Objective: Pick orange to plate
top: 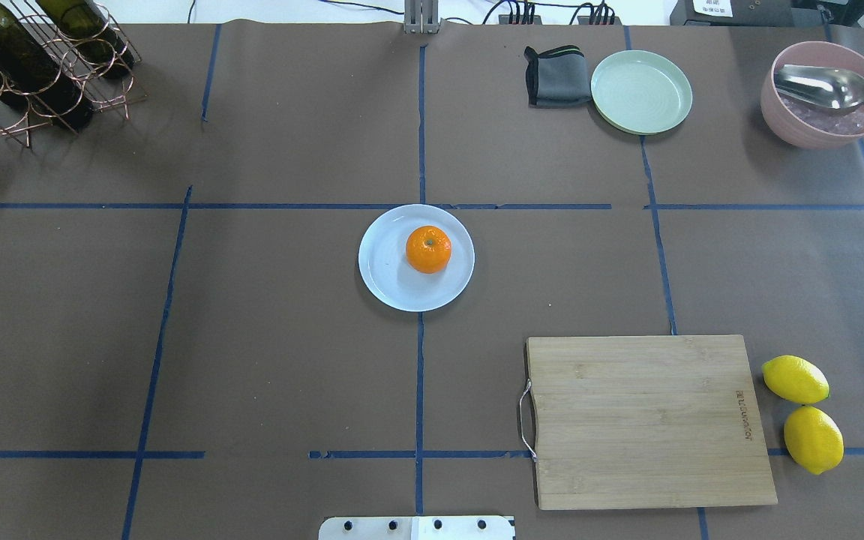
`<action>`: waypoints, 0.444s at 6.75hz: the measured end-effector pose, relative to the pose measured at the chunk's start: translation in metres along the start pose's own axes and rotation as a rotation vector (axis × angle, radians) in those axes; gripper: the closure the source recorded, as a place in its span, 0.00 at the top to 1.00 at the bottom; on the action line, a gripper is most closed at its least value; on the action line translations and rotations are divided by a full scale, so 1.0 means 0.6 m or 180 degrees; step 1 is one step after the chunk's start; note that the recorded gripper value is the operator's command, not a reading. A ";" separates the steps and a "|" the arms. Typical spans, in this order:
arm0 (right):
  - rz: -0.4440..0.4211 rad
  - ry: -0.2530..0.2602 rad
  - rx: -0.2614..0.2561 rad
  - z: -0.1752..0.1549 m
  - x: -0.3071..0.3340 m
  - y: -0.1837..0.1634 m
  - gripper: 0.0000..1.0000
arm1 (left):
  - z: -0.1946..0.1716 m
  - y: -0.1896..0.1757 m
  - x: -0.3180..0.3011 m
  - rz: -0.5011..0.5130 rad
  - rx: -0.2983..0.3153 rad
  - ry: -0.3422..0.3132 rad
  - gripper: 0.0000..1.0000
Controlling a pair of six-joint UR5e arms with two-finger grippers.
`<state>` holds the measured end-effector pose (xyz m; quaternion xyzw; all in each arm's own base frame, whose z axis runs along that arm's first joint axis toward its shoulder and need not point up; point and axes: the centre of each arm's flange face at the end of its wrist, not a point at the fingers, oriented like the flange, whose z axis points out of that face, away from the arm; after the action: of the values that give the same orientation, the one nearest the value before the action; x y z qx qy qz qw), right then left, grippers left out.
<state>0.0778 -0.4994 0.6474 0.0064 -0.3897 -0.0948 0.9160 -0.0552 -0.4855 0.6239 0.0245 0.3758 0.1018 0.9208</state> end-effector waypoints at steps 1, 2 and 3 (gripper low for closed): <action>-0.0006 0.0027 0.0043 0.014 0.014 0.023 1.00 | 0.000 0.000 0.000 0.0002 0.0002 0.0000 1.00; 0.0034 0.0051 0.0112 0.024 0.024 0.042 1.00 | 0.000 0.000 0.000 0.0003 0.0002 -0.0002 1.00; 0.0163 0.0058 0.0162 0.026 0.025 0.048 1.00 | 0.000 -0.001 0.000 0.0003 0.0003 -0.0003 1.00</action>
<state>0.0818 -0.4727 0.6715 0.0206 -0.3837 -0.0613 0.9212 -0.0553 -0.4860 0.6240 0.0251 0.3754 0.1021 0.9209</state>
